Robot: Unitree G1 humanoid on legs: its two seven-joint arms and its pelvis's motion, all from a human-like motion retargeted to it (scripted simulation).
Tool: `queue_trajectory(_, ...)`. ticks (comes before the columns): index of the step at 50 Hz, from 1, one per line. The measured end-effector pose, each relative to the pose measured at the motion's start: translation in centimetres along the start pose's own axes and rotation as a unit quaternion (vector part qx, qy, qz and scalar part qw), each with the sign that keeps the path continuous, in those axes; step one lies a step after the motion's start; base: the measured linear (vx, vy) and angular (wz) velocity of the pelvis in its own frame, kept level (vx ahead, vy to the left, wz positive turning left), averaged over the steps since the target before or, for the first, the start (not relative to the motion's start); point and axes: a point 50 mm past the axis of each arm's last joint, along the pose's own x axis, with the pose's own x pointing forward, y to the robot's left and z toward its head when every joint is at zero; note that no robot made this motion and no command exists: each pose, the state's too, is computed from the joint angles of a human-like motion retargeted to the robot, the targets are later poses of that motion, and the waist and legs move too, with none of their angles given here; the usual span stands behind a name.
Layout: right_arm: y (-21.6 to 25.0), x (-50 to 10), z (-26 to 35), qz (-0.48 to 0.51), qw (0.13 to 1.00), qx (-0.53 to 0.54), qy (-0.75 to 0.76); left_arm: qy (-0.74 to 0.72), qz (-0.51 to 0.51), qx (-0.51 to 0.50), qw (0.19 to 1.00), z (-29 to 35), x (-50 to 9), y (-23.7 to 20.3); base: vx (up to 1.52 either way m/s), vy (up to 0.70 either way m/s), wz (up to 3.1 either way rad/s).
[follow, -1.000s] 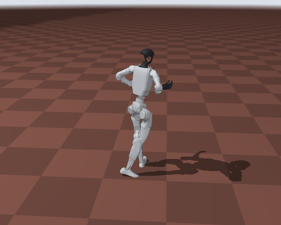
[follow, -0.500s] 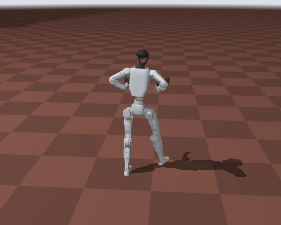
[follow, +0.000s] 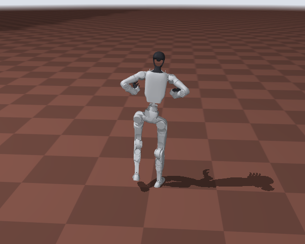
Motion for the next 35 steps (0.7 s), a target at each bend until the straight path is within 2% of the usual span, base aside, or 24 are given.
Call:
queue_trajectory(19, -0.3, -0.38, -0.65, -0.007, 0.999, 0.033, 0.011, -0.01, -0.012, -0.022, 1.0, 0.36, 0.09, -0.28, 0.6, -0.03, -0.36)
queue_trajectory(28, -0.87, -0.63, -0.58, 0.004, 1.0, 0.015, 0.016, 0.024, -0.008, -0.057, 0.998, -0.39, -0.61, -0.41, 0.76, 0.05, 0.23)
queue_trajectory(35, -0.84, 0.05, -0.02, -0.003, 1.0, 0.017, 0.011, 0.027, -0.005, -0.043, 0.999, -0.41, -0.47, -0.39, 0.6, 0.07, 0.64)
